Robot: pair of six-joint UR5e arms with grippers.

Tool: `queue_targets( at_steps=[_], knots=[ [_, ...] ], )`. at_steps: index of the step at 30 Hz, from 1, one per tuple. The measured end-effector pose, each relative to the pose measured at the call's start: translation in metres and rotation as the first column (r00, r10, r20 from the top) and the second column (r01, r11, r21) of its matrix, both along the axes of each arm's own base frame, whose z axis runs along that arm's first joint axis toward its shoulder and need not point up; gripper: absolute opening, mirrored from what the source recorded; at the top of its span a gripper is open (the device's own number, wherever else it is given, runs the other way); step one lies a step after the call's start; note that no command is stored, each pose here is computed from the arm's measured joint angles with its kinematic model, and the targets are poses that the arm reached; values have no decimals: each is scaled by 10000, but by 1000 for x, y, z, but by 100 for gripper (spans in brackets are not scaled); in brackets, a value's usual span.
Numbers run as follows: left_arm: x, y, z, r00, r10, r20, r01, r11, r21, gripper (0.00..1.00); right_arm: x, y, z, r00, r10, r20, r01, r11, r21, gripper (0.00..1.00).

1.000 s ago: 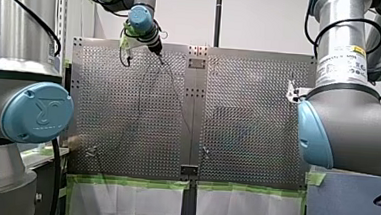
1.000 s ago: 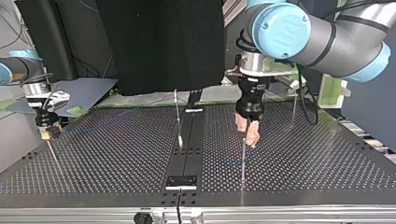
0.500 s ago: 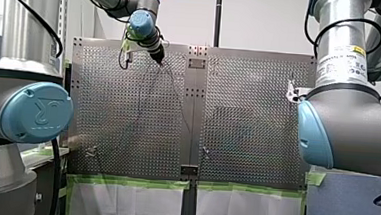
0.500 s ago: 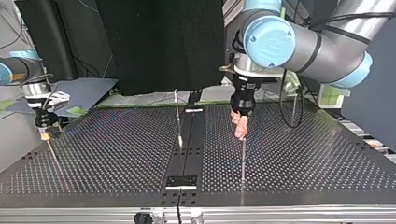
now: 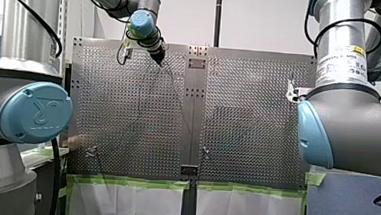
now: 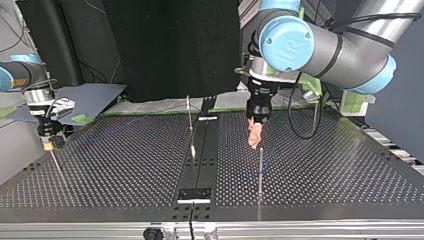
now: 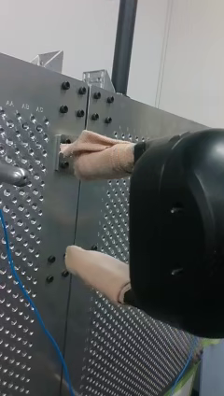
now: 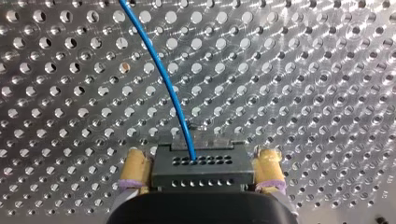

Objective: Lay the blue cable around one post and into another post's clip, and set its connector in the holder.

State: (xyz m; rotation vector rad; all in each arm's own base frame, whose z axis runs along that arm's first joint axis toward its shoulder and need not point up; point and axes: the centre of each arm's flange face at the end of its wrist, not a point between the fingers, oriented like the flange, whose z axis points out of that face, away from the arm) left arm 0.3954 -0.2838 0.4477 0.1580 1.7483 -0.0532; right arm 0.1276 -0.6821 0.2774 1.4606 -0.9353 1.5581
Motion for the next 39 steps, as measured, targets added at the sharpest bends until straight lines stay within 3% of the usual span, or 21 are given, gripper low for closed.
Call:
queue_targets(
  at_steps=[7, 18, 22, 27, 32, 39],
  knots=[
    [0, 0, 0, 10000, -55, 45, 54, 9995, 301, 98, -1, 0, 0, 10000, -7, 4, 7, 10000, 15, 99],
    [1, 1, 0, 10000, 65, 65, -66, 9999, 78, 98, -1, 0, 0, 10000, -11, -6, 12, 10000, 40, 99],
    [2, 4, 1, 9991, 415, 59, -414, 9990, -165, 98, -1, 0, -1, 10000, -12, -18, 12, 10000, 47, 99],
    [4, 10, 1, 9950, 997, 90, -989, 9930, -643, 98, -1, 0, -1, 10000, -13, -23, 14, 10000, 54, 99],
    [5, 10, 2, 9934, 1144, 119, -1121, 9860, -1232, 98, -1, 0, -1, 10000, -15, -23, 15, 10000, 57, 99],
    [5, 10, 2, 9930, 1172, 110, -1145, 9835, -1400, 98, -1, 0, -1, 10000, -16, -22, 16, 10000, 65, 99]
  ],
)
